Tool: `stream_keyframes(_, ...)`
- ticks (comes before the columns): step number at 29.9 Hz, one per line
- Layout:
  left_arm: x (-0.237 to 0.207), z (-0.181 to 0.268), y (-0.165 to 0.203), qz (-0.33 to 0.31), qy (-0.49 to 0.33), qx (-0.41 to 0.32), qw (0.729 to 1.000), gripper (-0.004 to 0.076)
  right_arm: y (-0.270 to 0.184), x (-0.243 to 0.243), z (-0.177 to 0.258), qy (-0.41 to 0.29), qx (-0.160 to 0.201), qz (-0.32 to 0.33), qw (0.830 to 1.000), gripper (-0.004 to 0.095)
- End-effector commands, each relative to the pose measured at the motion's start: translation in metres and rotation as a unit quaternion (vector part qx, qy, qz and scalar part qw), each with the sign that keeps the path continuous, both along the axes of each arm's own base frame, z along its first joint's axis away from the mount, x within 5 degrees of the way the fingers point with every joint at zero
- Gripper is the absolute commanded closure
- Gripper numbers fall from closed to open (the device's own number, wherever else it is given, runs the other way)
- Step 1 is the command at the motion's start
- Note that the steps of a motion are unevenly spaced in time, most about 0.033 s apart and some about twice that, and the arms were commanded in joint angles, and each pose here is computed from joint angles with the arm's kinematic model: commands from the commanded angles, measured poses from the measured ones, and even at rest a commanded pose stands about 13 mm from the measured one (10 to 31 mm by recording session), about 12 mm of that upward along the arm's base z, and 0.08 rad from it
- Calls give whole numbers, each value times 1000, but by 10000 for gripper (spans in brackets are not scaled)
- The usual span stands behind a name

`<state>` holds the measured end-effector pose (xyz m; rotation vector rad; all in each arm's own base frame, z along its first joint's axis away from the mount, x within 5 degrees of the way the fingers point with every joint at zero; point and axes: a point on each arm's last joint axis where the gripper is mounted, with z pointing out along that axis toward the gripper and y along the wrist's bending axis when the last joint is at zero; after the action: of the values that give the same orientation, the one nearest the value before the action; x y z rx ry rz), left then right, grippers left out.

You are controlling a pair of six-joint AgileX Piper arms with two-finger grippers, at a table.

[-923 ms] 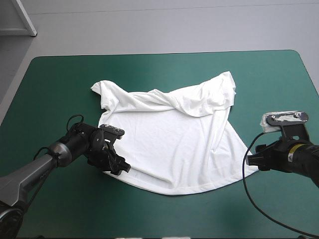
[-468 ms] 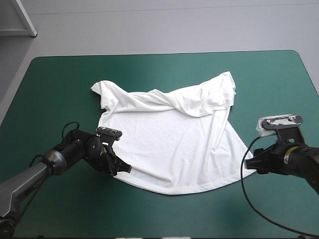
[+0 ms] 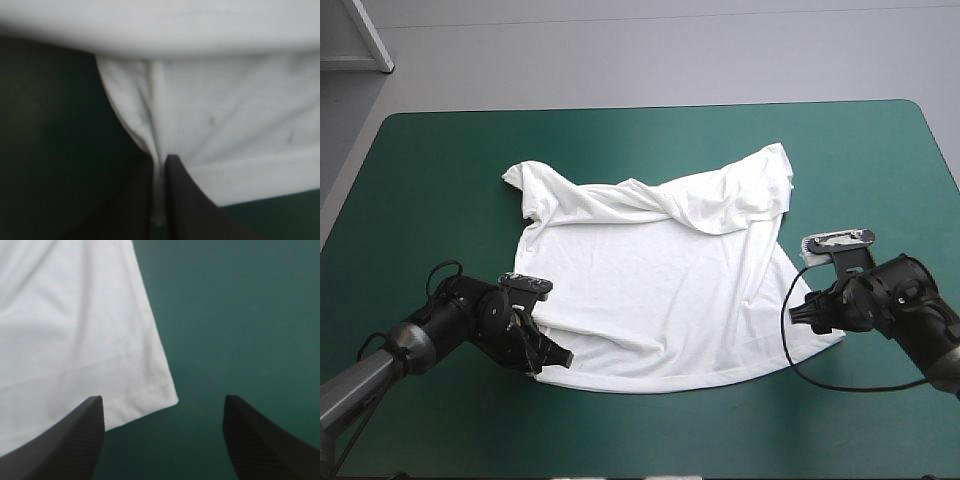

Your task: Fold the cloth

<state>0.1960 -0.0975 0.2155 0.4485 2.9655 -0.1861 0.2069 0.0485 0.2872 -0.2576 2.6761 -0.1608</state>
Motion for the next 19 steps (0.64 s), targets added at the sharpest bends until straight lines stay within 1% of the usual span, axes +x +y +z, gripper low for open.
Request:
stream_keyframes(1,-8,23,1,5,-35,-21,999,734,-7,19,-5,-10,-3,-12,1000,278)
stream_keyframes(6,-13,34,4,13,-60,-31,998,734,-1,31,-25,34,17,-10,999,283)
stream_keyframes(12,-14,35,5,16,-57,-31,998,734,1,36,-58,78,15,-14,997,295)
stream_keyframes(14,-14,35,4,13,-56,-31,998,734,2,34,-71,95,20,-16,995,306)
stream_keyframes(17,-14,35,5,12,-56,-31,998,734,4,32,-83,94,37,-19,995,307)
stream_keyframes(18,-14,35,5,12,-56,-31,998,734,5,31,-86,94,41,-20,995,315)
stream_keyframes(19,-14,35,5,12,-56,-30,998,734,6,30,-87,91,48,-21,994,344)
